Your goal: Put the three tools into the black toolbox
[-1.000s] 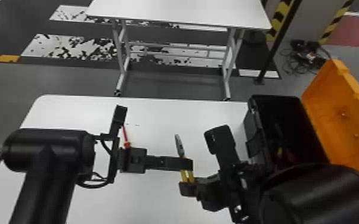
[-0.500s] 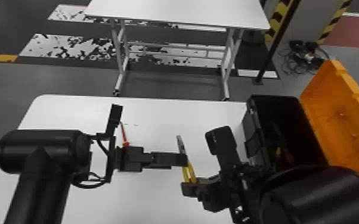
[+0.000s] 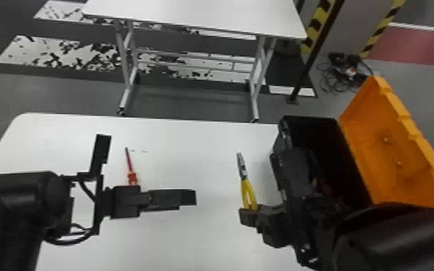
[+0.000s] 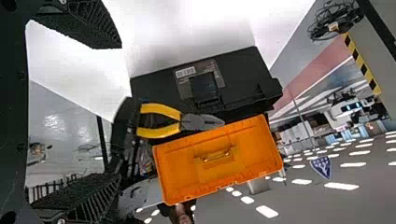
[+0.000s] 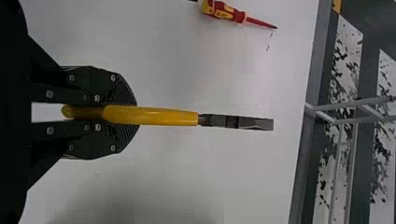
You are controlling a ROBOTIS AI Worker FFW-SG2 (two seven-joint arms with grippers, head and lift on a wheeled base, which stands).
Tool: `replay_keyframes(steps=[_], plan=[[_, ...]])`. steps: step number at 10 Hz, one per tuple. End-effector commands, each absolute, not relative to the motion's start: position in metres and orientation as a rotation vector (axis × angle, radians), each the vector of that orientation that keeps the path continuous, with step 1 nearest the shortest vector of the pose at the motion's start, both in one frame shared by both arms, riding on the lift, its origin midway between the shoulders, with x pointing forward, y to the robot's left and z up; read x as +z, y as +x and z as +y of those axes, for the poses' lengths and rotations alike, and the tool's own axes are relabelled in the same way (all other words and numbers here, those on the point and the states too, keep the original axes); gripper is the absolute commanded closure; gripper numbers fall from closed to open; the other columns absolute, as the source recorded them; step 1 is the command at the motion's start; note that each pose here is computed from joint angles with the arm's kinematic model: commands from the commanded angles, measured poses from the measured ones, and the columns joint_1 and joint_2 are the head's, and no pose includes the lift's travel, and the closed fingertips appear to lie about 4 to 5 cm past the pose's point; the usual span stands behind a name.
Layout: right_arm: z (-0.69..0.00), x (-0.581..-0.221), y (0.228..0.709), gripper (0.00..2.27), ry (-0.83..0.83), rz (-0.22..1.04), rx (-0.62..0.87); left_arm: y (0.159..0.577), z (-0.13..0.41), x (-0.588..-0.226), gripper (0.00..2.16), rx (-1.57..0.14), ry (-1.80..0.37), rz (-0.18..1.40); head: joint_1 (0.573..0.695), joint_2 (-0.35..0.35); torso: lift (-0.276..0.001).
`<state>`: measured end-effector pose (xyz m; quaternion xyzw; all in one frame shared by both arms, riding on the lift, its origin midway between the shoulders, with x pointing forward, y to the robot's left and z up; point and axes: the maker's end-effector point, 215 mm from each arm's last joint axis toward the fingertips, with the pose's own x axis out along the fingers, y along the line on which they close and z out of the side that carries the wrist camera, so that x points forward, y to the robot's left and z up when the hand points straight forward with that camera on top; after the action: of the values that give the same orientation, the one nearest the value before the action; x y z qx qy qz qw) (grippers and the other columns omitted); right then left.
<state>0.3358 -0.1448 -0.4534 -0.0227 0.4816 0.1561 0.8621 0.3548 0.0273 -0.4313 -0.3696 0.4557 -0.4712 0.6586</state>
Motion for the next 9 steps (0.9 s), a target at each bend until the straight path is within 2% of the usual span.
replay_keyframes(steps=[1, 4, 6, 9], plan=[[-0.178, -0.438, 0.336, 2.25, -0.062, 0.979, 0.257, 0.352, 0.032, -0.435, 0.03, -1.051, -0.846, 1.027, 0.695, -0.185, -0.051], [-0.237, -0.405, 0.337, 2.25, -0.088, 0.906, 0.12, 0.348, 0.035, -0.447, 0.03, -1.034, -0.827, 1.02, 0.695, -0.264, -0.051], [-0.279, -0.4, 0.336, 2.25, -0.102, 0.906, 0.06, 0.343, 0.037, -0.451, 0.03, -1.022, -0.829, 1.029, 0.695, -0.335, -0.051], [-0.317, -0.401, 0.347, 2.25, -0.061, 0.875, 0.02, 0.335, 0.046, -0.46, 0.03, -0.99, -0.815, 1.041, 0.695, -0.35, -0.051]])
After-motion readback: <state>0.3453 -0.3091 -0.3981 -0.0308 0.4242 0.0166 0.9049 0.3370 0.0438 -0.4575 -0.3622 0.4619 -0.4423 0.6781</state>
